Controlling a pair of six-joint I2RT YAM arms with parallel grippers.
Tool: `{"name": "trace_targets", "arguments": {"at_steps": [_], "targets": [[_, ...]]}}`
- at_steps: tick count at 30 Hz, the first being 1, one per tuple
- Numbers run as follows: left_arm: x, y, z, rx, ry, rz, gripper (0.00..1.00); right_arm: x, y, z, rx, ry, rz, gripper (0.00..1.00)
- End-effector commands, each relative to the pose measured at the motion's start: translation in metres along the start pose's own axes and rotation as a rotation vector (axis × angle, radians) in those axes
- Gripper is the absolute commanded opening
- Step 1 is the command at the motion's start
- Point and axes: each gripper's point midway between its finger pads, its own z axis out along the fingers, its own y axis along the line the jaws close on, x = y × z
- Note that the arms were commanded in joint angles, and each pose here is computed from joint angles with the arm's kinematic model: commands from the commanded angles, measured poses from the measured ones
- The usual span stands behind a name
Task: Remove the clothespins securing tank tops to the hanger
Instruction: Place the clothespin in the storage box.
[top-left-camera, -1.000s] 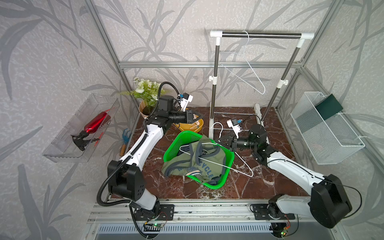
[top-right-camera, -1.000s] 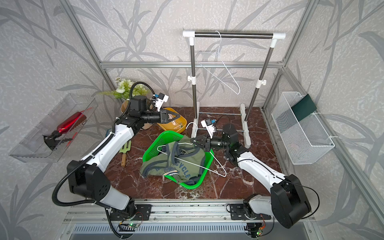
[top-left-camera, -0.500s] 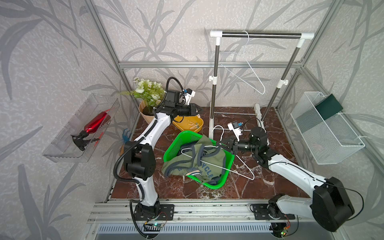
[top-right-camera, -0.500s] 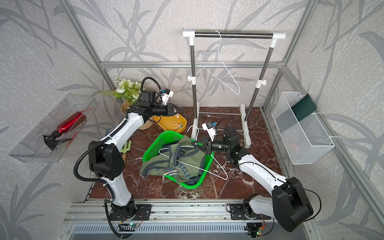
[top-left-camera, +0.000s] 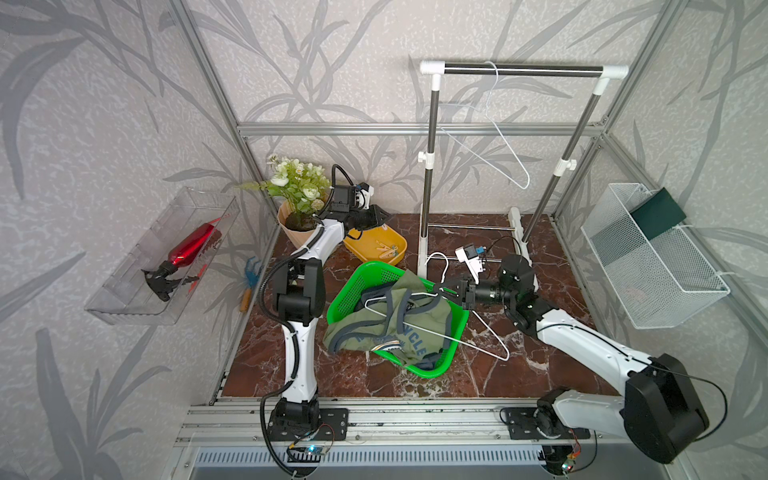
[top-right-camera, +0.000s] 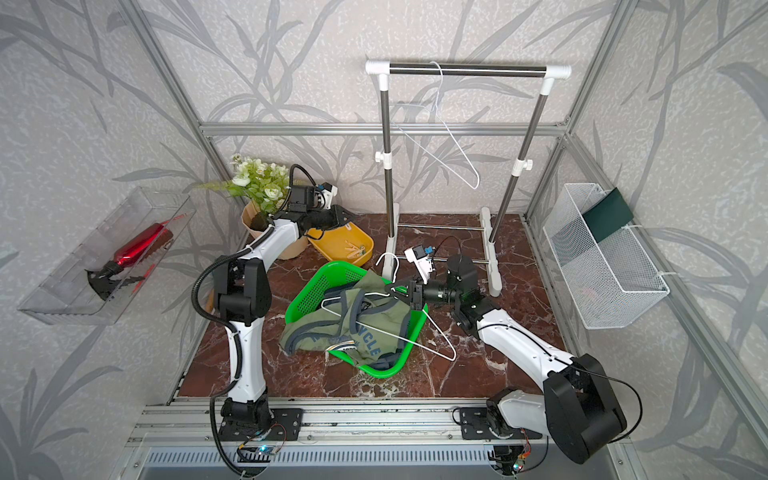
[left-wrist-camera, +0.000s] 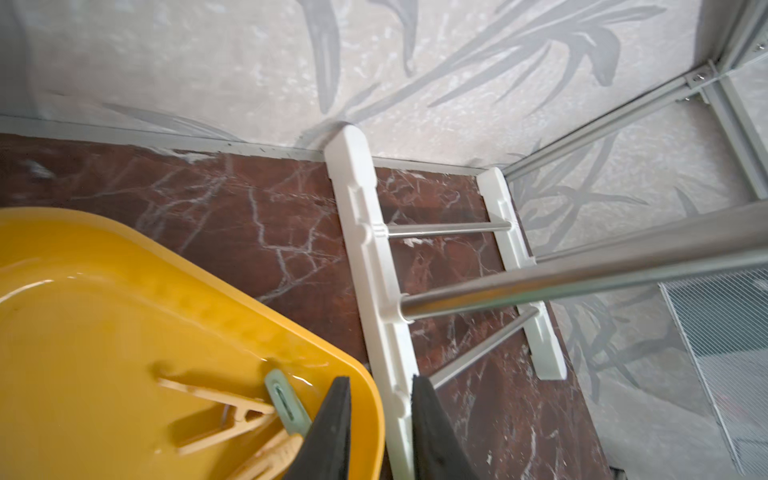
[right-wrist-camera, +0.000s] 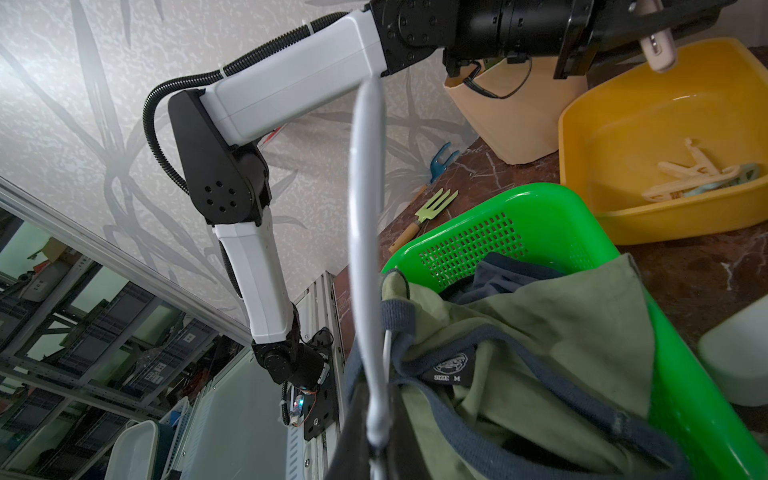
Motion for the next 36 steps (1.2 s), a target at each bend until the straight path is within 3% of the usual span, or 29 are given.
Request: {"name": "trace_targets", "arguments": {"at_steps": [1,7,12,13,19,21,29,34,36], "targets": [[-0.023,-0.005,0.002,-0.04,-0.071,0.056,0.0,-0.013,0.009,-0.004,-0.009,-0.022,-0.05,0.0],[-0.001,0.019,0.01,-0.165,-0.028,0.102,0.0,-0.012,0.002,-0.004,-0.009,-0.026,-0.028,0.0],[0.007,0.054,0.018,-0.197,-0.05,0.034,0.0,-0.011,0.005,-0.006,-0.007,-0.002,-0.034,0.0],[0.01,0.058,0.022,-0.199,-0.044,0.025,0.06,-0.011,0.005,-0.007,-0.001,0.002,-0.036,0.0],[0.018,0.064,0.026,-0.207,-0.011,-0.042,0.75,-0.016,0.005,-0.011,0.019,-0.012,-0.046,0.0],[0.016,0.056,0.017,-0.212,-0.017,-0.048,0.85,-0.018,0.006,-0.012,0.021,-0.02,-0.05,0.0],[0.008,0.022,-0.061,-0.375,-0.061,0.101,0.88,-0.028,0.016,-0.016,0.037,-0.014,-0.084,0.0],[0.026,-0.049,-0.111,-0.364,-0.063,0.158,0.88,-0.037,0.017,-0.019,0.074,-0.023,-0.097,0.0],[0.043,-0.088,-0.135,-0.374,-0.002,0.19,0.87,-0.038,0.012,-0.018,0.091,-0.025,-0.094,0.0]]}}
